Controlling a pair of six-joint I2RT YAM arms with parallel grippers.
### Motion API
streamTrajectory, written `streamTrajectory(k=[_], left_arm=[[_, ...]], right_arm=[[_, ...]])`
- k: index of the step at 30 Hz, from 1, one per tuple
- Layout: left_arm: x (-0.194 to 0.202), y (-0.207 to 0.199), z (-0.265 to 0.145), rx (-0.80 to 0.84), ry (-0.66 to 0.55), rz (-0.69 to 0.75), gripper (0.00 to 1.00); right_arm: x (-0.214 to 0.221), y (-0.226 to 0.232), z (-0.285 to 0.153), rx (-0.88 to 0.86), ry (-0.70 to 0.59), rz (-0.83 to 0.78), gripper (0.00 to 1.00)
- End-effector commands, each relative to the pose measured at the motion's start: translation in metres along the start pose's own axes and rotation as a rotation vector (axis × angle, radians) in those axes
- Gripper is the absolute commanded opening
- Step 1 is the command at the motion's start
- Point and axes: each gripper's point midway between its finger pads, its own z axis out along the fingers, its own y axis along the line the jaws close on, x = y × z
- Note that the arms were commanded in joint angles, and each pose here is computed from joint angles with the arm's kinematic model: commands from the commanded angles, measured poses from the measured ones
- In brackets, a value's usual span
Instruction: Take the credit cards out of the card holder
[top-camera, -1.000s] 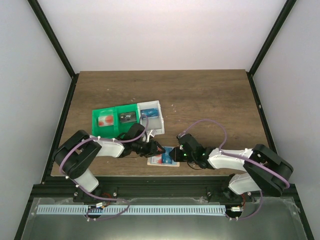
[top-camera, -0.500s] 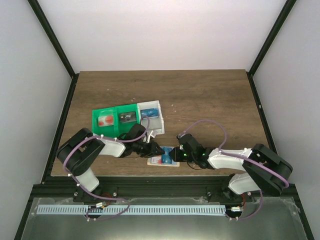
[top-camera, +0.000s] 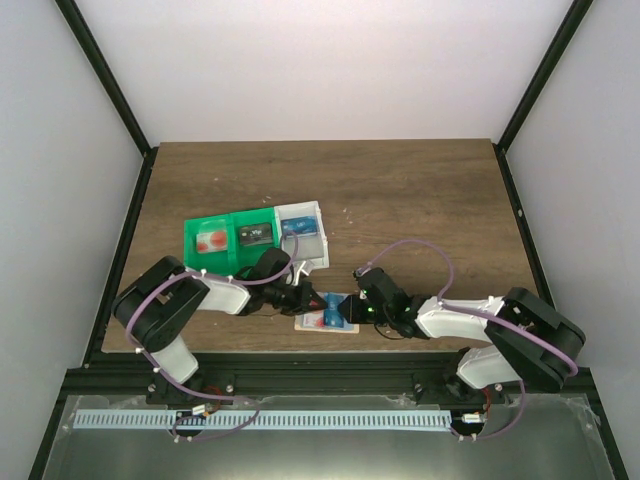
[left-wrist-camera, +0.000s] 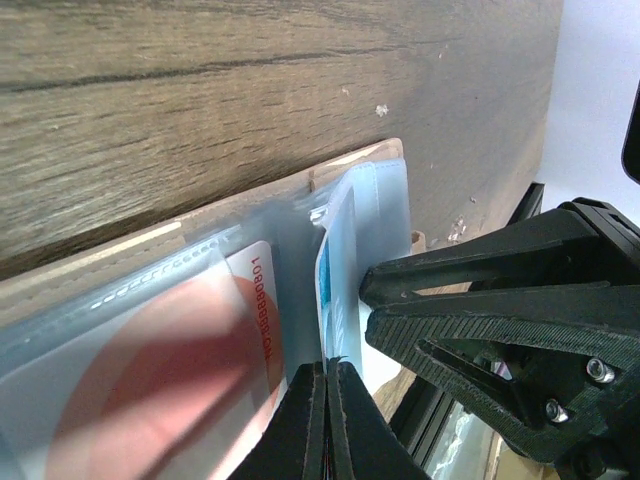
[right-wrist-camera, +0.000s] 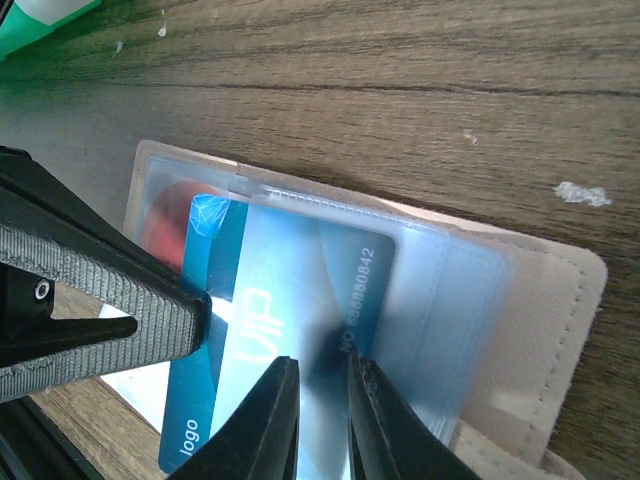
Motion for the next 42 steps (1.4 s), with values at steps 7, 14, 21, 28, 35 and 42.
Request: streamTrajectory(k=[7,14,21,28,35,42], left_arm=[[-0.003,0.014,-0.014,-0.043,-0.046,-0.022,0.0],[-0.006,0.016,-0.019,-0.051,-0.062,-0.024,0.0],[-0.008,0.012,-0.021,-0.047,-0.066,-0.012,0.0],[-0.006,0.014,-0.024,-0.07,-0.075,0.001,0.0],[-0.007,0.015,-0.03,-0.086,-0.095,0.006,0.0],[-0.012,0.018,-0.038,-0.16,-0.102,0.032,0.0]], right_arm=[[0.007,-0.024,-0.004,0.075,0.011,0.023,0.16],[0.0,-0.015,-0.013,0.059,0.005,0.033,0.17],[-0.004,-0.014,-0.021,0.087,0.006,0.049,0.18],[0.012,-0.028,-0.011,0.107,0.046,0.061,0.17],[0.015,-0.036,-0.002,0.126,0.06,0.041,0.14],[0.012,-0.046,0.004,0.146,0.065,0.019,0.14]])
